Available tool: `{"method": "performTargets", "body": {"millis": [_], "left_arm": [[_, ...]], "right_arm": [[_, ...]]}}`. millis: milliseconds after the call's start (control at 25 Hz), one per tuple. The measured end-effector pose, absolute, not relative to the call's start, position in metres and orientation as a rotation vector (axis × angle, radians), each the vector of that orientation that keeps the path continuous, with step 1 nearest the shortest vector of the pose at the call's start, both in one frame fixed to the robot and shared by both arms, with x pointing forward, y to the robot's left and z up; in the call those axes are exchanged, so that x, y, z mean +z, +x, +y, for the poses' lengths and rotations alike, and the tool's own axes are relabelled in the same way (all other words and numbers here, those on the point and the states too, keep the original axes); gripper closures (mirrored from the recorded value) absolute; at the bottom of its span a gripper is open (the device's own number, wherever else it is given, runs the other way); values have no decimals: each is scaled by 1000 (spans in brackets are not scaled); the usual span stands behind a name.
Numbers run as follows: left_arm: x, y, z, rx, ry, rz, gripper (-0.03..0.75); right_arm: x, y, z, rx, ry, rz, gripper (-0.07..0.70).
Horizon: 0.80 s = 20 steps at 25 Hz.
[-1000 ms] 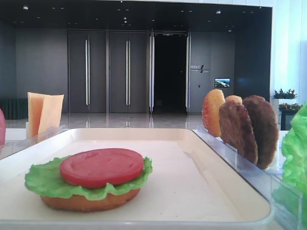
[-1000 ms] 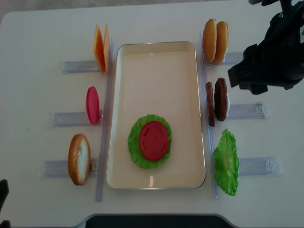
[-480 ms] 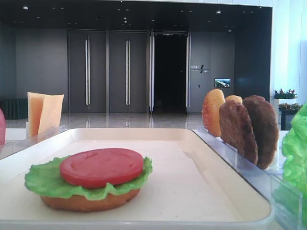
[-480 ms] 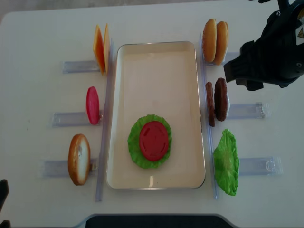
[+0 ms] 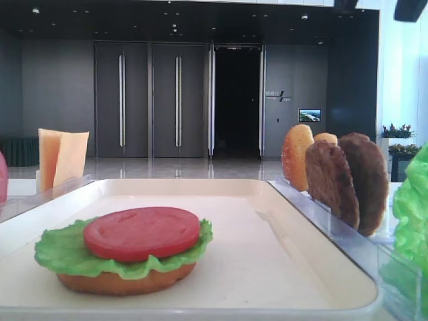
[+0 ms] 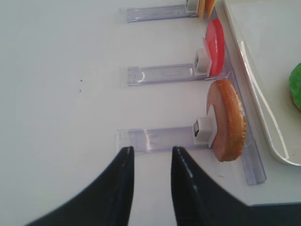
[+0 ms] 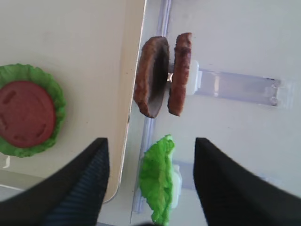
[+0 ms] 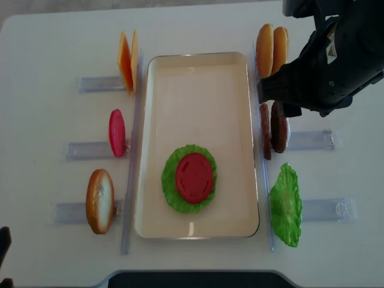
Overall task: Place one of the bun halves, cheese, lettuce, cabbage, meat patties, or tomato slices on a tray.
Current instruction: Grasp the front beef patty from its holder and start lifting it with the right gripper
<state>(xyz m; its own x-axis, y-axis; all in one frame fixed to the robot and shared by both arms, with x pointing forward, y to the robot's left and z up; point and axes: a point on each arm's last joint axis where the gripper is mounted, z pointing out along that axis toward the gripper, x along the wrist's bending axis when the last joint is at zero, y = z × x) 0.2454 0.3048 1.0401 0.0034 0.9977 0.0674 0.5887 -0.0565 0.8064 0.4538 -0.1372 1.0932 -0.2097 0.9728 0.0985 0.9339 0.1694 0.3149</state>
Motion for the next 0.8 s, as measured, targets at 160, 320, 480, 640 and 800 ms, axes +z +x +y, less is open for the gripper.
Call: {"method": "performTargets", "body": {"millis": [160, 320, 480, 640, 800], "left_arm": [[1040, 245, 305, 906, 1704, 1641, 504], [1040, 245, 305, 906, 1704, 1641, 504], [1040, 245, 305, 906, 1704, 1641, 504], [1040, 245, 305, 906, 1704, 1641, 504], [1040, 245, 305, 906, 1704, 1641, 504]], "right_arm": [[1080, 463, -128, 459, 1913, 2317, 220], [1069, 470, -120, 453, 1931, 2327, 220], [1060, 476, -114, 467, 1949, 2333, 220], [1055, 482, -110, 473, 1949, 2330, 220], [1056, 487, -108, 505, 1940, 2322, 220]]}}
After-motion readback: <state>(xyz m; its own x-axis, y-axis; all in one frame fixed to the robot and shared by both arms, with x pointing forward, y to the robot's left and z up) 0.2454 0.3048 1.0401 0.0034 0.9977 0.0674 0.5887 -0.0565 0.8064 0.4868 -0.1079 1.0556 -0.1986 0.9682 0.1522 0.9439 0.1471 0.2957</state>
